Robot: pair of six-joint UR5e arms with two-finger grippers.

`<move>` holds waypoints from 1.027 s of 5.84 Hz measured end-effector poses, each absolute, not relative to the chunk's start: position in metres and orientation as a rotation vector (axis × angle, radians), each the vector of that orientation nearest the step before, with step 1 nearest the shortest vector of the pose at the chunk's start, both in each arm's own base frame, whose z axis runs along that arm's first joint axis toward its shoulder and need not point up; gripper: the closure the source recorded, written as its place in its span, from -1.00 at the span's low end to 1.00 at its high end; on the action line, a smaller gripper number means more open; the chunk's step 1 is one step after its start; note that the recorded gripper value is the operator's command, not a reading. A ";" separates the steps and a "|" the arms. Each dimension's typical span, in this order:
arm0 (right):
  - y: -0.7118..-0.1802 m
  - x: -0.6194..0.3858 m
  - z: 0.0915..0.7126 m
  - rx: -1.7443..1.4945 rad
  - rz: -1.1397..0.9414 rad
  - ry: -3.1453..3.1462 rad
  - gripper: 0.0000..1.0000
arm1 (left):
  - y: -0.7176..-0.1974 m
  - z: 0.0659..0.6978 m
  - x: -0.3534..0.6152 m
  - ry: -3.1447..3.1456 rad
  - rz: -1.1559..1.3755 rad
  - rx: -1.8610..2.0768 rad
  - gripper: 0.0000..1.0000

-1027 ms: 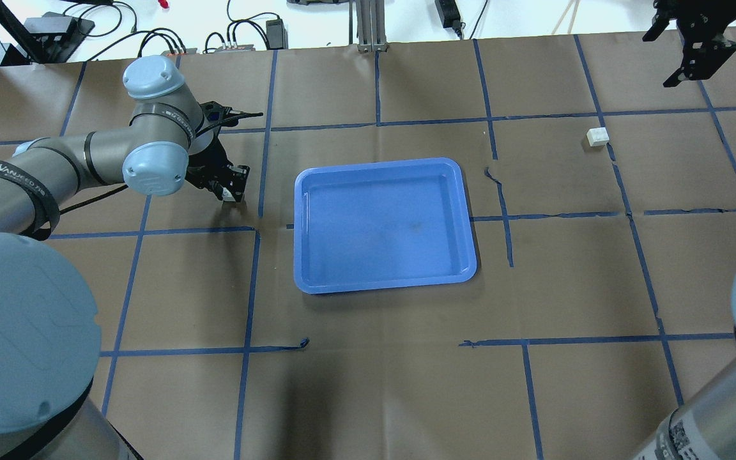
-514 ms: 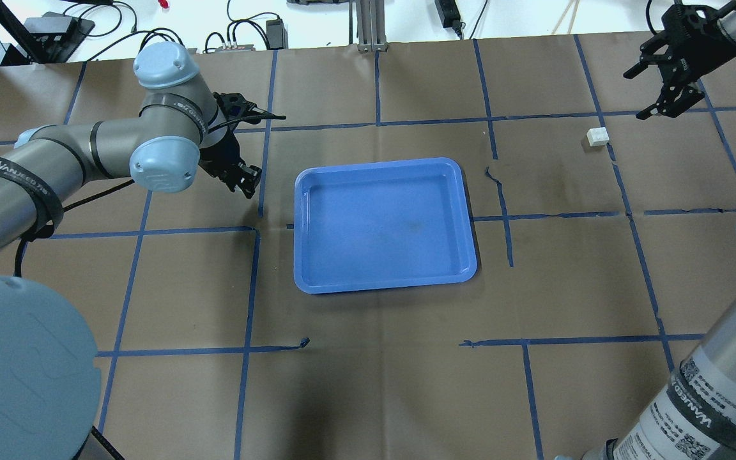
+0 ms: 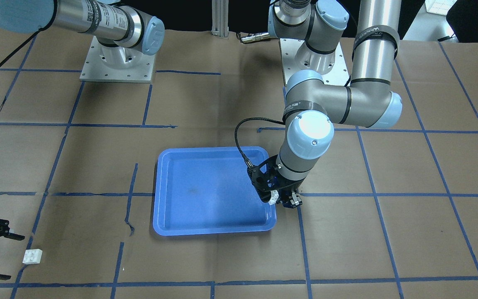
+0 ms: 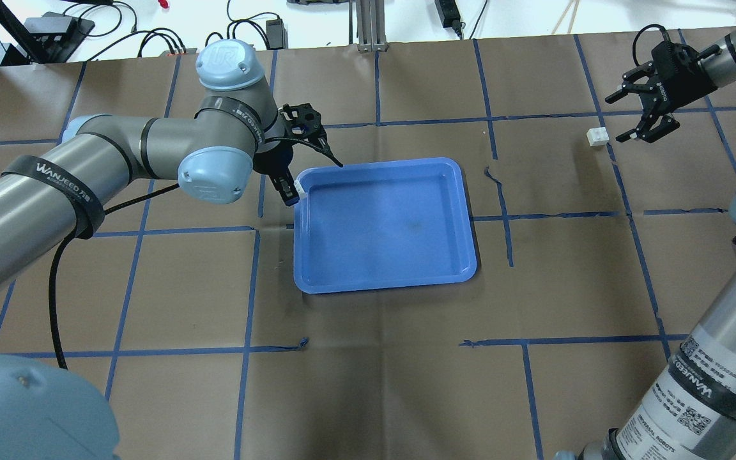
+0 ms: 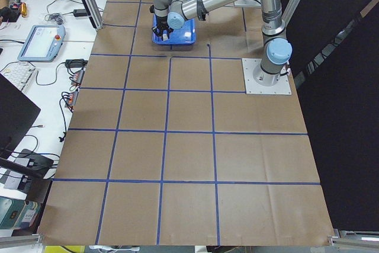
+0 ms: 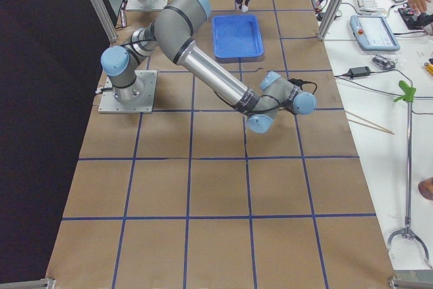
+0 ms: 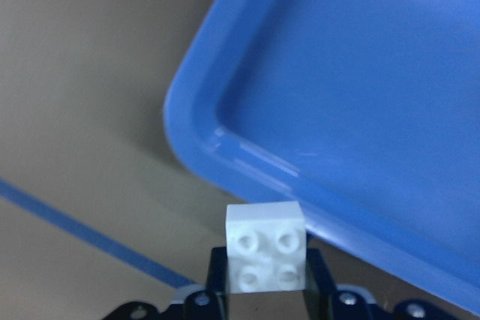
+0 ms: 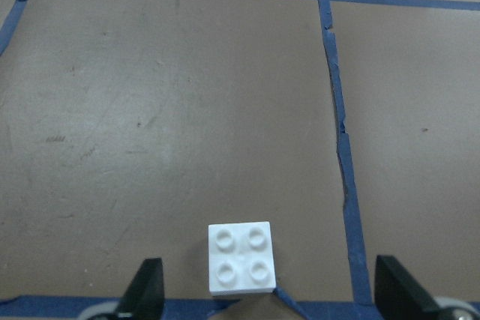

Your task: Assemble white blocks and place on blue tray

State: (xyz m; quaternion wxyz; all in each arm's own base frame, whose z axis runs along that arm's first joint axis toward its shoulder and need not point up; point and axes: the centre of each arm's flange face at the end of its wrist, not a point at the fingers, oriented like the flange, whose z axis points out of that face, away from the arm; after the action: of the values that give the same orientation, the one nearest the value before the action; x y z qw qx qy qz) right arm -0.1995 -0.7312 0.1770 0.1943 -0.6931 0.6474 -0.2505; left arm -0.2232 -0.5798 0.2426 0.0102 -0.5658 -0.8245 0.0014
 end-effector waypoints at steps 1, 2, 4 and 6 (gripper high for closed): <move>-0.732 -0.199 0.166 -1.944 -0.726 1.785 -0.98 | -0.566 0.240 -0.257 -2.484 -0.003 -1.888 0.88; -0.732 -0.198 0.160 -1.941 -0.730 1.774 -0.93 | -0.552 0.228 -0.290 -2.403 -0.029 -1.983 0.86; -0.725 -0.194 0.149 -1.923 -0.715 1.764 -0.29 | -0.538 0.194 -0.324 -2.313 -0.083 -2.061 0.81; -0.721 -0.192 0.144 -1.922 -0.708 1.759 0.05 | -0.521 0.184 -0.355 -2.260 -0.088 -2.132 0.78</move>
State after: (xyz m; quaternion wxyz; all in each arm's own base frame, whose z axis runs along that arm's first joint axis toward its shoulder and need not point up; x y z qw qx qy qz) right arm -0.1924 -0.7206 0.1444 0.2192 -0.6945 0.6358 -0.2559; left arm -0.3545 -0.5210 0.1842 0.0165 -0.6859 -0.7270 -0.0283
